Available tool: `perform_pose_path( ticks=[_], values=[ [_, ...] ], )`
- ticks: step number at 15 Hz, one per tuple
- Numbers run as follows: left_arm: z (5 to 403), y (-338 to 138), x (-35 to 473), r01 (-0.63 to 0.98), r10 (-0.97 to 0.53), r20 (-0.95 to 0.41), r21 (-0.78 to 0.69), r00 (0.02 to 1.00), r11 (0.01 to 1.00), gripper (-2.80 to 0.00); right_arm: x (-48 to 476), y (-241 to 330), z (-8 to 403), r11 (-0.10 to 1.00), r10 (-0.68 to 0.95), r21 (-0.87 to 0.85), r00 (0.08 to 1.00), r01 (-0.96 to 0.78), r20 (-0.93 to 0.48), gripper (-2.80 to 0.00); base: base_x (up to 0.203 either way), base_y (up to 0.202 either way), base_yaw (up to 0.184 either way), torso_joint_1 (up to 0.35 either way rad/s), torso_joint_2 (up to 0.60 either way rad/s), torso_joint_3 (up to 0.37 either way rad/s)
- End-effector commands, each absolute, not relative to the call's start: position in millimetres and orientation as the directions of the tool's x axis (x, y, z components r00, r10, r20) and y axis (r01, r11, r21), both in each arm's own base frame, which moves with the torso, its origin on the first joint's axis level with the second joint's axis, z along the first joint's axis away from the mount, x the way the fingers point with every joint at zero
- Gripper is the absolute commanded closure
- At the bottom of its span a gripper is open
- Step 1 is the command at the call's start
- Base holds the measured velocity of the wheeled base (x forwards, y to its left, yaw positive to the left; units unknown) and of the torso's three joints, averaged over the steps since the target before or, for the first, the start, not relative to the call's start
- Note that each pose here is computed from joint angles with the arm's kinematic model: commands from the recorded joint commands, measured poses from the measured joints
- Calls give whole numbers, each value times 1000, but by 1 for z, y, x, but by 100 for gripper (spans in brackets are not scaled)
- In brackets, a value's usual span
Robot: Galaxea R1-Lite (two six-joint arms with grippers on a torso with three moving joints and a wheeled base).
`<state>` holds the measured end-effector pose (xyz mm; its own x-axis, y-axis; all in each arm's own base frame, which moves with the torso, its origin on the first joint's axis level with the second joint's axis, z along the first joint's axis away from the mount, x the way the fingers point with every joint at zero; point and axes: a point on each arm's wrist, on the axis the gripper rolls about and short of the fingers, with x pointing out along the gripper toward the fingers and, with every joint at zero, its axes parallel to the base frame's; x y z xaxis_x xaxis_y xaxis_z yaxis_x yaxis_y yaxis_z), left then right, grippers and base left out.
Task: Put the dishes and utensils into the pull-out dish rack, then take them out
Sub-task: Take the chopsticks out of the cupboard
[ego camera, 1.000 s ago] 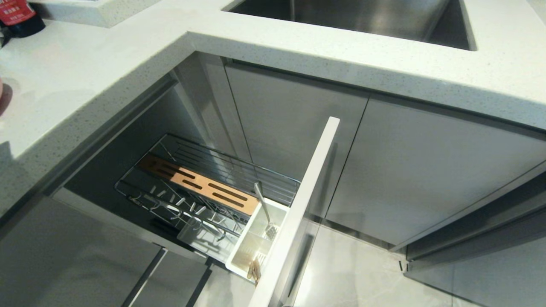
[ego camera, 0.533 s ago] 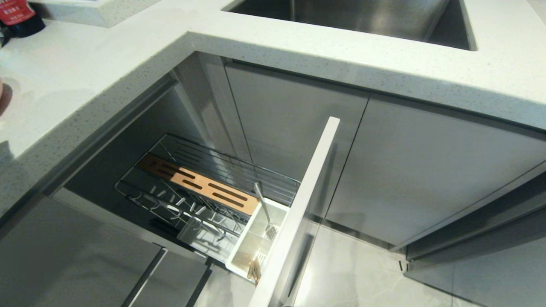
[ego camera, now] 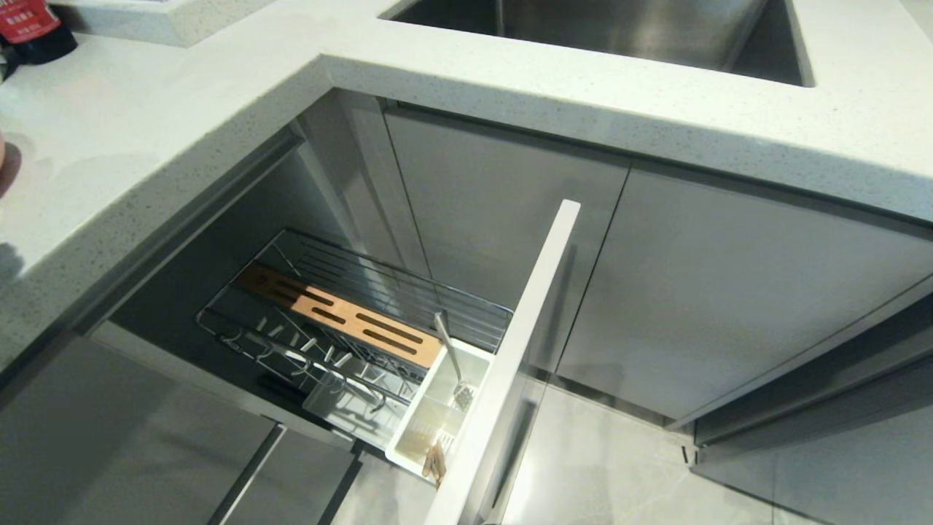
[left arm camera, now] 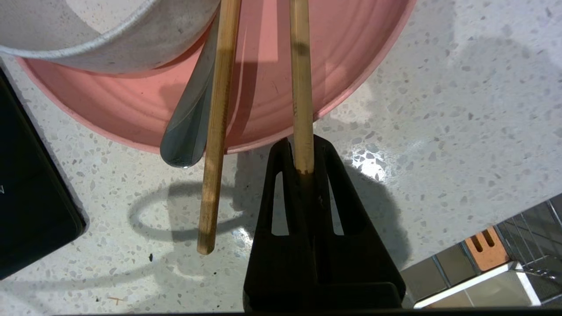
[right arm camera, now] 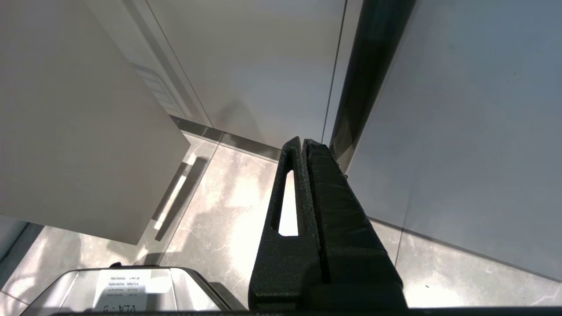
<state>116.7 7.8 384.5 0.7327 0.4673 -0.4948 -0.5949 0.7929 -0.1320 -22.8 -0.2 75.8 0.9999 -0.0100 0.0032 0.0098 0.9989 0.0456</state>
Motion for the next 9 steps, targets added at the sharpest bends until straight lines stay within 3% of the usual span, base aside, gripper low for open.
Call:
perform_pose_path(
  ticks=[1,7,8,9],
  values=[
    [383,8,118,-600,470,-503,-125,725,791,0,-23,0,76,999,-11,46,1000,11,3,0,0,0,0,0,0,0],
    [384,8,118,-600,470,-501,-128,727,790,0,-23,0,76,999,-11,46,1000,11,3,0,0,0,0,0,0,0],
    [384,8,117,-599,470,-498,-130,728,790,-280,-23,0,76,999,-11,46,1000,11,3,0,0,0,0,0,0,0],
    [384,8,117,-599,470,-497,-131,729,790,-280,-23,0,76,999,-11,46,1000,11,3,0,0,0,0,0,0,0]
  ],
)
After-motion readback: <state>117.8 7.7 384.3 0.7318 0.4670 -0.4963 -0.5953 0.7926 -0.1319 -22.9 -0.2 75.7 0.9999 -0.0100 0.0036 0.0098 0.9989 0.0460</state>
